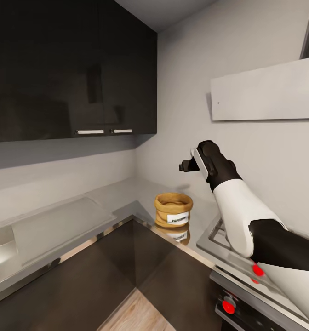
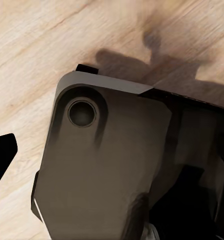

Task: In the kitchen, take the popcorn bag from the countertop, put it into the microwave, and heat it until the popcorn is cooked so the cooked popcorn ends up inside the bag.

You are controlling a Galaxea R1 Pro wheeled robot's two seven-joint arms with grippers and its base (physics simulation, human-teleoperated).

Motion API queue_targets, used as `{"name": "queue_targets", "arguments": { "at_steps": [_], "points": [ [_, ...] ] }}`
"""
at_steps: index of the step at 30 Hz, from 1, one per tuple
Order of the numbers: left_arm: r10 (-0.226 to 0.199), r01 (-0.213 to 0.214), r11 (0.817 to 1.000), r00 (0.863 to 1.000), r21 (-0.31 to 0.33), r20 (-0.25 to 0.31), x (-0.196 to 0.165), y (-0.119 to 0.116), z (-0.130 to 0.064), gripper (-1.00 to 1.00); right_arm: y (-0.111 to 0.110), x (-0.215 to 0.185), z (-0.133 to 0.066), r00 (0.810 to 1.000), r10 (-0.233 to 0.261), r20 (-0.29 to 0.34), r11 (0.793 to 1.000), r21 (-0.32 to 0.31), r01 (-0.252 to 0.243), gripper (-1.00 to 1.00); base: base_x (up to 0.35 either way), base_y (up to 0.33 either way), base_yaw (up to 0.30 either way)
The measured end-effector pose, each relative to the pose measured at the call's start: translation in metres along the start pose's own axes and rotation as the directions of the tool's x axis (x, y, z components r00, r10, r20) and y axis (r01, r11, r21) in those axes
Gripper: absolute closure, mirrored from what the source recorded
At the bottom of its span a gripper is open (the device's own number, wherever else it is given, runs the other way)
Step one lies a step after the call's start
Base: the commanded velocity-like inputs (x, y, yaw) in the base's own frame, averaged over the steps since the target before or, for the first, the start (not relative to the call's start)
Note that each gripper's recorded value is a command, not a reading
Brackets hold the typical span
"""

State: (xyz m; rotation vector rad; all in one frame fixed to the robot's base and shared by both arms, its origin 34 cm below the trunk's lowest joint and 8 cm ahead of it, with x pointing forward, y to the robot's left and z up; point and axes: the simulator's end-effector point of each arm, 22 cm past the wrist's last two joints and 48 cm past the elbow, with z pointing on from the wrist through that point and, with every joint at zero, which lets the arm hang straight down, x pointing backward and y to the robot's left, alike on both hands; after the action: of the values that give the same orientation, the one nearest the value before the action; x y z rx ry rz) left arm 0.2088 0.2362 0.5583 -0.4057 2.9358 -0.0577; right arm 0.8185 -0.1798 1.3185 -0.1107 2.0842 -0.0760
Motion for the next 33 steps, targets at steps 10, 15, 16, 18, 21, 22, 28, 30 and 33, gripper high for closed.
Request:
{"name": "queue_targets", "arguments": {
  "at_steps": [10, 15, 16, 18, 21, 22, 28, 30, 33],
  "points": [
    [0.000, 0.000, 1.000, 1.000, 0.000, -0.001, 0.000, 0.000, 0.000, -1.00, 0.003, 0.040, 0.023, 0.994, -0.014, -0.111, 1.000, 0.000, 0.014, -1.00, 0.160, 0.000, 0.000],
    [0.000, 0.000, 1.000, 1.000, 0.000, 0.000, 0.000, 0.000, 0.000, -1.00, 0.005, 0.072, 0.037, 0.981, -0.025, -0.192, 1.000, -0.004, 0.025, -1.00, 0.007, 0.000, 0.000],
    [0.000, 0.000, 1.000, 1.000, 0.000, 0.000, 0.000, 0.000, 0.000, -1.00, 0.006, 0.078, 0.039, 0.978, -0.027, -0.207, 1.000, -0.006, 0.027, -1.00, 0.001, 0.000, 0.000],
    [0.000, 0.000, 1.000, 1.000, 0.000, 0.000, 0.000, 0.000, 0.000, -1.00, 0.007, 0.087, 0.043, 0.972, -0.030, -0.231, 1.000, -0.008, 0.029, -1.00, 0.000, 0.000, 0.000],
    [0.000, 0.000, 1.000, 1.000, 0.000, 0.000, 0.000, 0.000, 0.000, -1.00, 0.006, 0.102, 0.048, 0.963, -0.034, -0.267, 0.999, -0.008, 0.034, -1.00, 0.000, 0.000, 0.000],
    [0.000, 0.000, 1.000, 1.000, 0.000, -0.001, 0.000, 0.000, 0.000, -1.00, 0.003, 0.105, 0.049, 0.961, -0.033, -0.275, 0.999, -0.004, 0.033, -1.00, 0.000, 0.000, 0.000],
    [0.000, 0.000, 1.000, 1.000, 0.000, -0.001, 0.000, 0.000, 0.000, -1.00, -0.003, 0.109, 0.050, 0.958, -0.029, -0.284, 1.000, 0.001, 0.030, -1.00, 0.000, 0.000, 0.000],
    [0.000, 0.000, 1.000, 1.000, 0.000, -0.003, 0.001, 0.000, 0.000, -1.00, -0.004, 0.110, 0.052, 0.958, -0.028, -0.286, 1.000, 0.005, 0.031, -1.00, 0.000, 0.000, 0.000],
    [0.000, 0.000, 1.000, 1.000, 0.000, -0.007, 0.002, 0.000, 0.000, -1.00, -0.006, 0.111, 0.054, 0.957, -0.027, -0.289, 1.000, 0.008, 0.031, -1.00, 0.000, 0.000, 0.000]
  ]
}}
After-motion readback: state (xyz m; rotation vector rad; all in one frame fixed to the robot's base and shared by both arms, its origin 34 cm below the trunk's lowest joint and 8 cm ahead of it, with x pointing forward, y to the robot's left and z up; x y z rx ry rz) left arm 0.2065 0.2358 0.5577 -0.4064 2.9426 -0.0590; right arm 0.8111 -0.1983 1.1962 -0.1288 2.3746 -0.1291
